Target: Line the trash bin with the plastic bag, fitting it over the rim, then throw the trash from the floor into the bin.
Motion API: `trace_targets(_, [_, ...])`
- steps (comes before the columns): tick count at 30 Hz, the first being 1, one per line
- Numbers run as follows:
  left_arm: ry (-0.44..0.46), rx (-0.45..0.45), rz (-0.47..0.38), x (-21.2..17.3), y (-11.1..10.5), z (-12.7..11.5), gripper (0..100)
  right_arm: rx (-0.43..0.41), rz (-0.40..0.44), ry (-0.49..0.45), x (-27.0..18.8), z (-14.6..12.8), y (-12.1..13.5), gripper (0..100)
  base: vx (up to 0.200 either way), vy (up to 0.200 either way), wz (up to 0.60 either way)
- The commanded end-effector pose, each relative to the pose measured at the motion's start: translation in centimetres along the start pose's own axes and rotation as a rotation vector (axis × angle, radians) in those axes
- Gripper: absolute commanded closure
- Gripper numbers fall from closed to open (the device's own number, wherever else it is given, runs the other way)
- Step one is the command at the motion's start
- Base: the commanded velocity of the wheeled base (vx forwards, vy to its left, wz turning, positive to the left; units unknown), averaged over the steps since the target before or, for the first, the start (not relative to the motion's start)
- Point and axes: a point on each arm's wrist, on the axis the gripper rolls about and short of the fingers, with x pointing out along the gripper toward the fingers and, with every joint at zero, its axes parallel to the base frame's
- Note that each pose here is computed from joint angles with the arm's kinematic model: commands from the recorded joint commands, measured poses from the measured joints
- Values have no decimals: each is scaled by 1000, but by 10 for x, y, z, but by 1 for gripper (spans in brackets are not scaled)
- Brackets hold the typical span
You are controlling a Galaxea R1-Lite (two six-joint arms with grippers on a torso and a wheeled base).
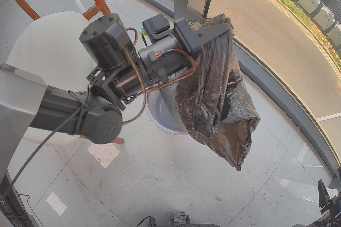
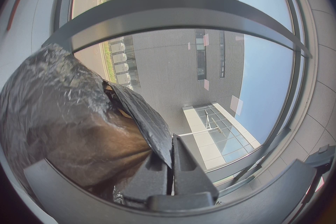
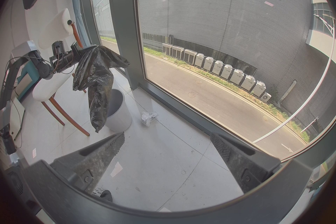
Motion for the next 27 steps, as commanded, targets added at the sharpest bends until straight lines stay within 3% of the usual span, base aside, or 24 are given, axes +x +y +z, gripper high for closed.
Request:
trace_targets(1, [-16, 30, 45, -22, 27, 21, 100, 1, 0, 18, 1, -5, 0, 0, 0, 0, 0])
trace_targets(8, [-28, 124, 70, -46, 34, 52, 100, 0, 1, 18, 1, -5, 0, 0, 0, 0, 0])
trace_targets(11, [-34, 248, 81, -53, 28, 66, 100, -3, 1, 18, 1, -5, 0, 0, 0, 0, 0])
trace_targets(14, [-21, 296, 110, -54, 25, 67, 100, -3, 1, 20, 1, -5, 0, 0, 0, 0, 0])
trace_targets(17, [2, 370, 182, -54, 8, 73, 100, -21, 10, 11, 1, -5, 0, 0, 0, 0, 0])
trace_targets(19, [-23, 344, 262, -49, -2, 74, 100, -26, 29, -117, -4, 20, 0, 0, 0, 0, 0])
trace_targets(20, [-38, 327, 303, -43, -7, 71, 100, -20, 53, -218, -9, 48, 0, 0, 0, 0, 0])
trace_targets(21, [-38, 327, 303, -43, -7, 71, 100, -20, 53, -218, -9, 48, 0, 0, 0, 0, 0])
trace_targets(22, [-73, 318, 362, -36, -10, 69, 100, 14, 142, -130, 11, 72, 0, 0, 0, 0, 0])
trace_targets(23, [-77, 319, 365, -36, -10, 69, 100, 20, 150, -117, 14, 73, 1, 0, 0, 0, 0])
trace_targets(24, [-87, 329, 367, -33, -11, 69, 100, 138, 279, -48, 26, 90, 4, 0, 0, 0, 0])
trace_targets(26, [-80, 352, 360, -31, -14, 69, 100, 298, 420, 41, 39, 109, 12, 0, 0, 0, 0])
trace_targets(27, [-80, 362, 360, -31, -14, 70, 100, 329, 447, 92, 46, 114, 17, 0, 0, 0, 0])
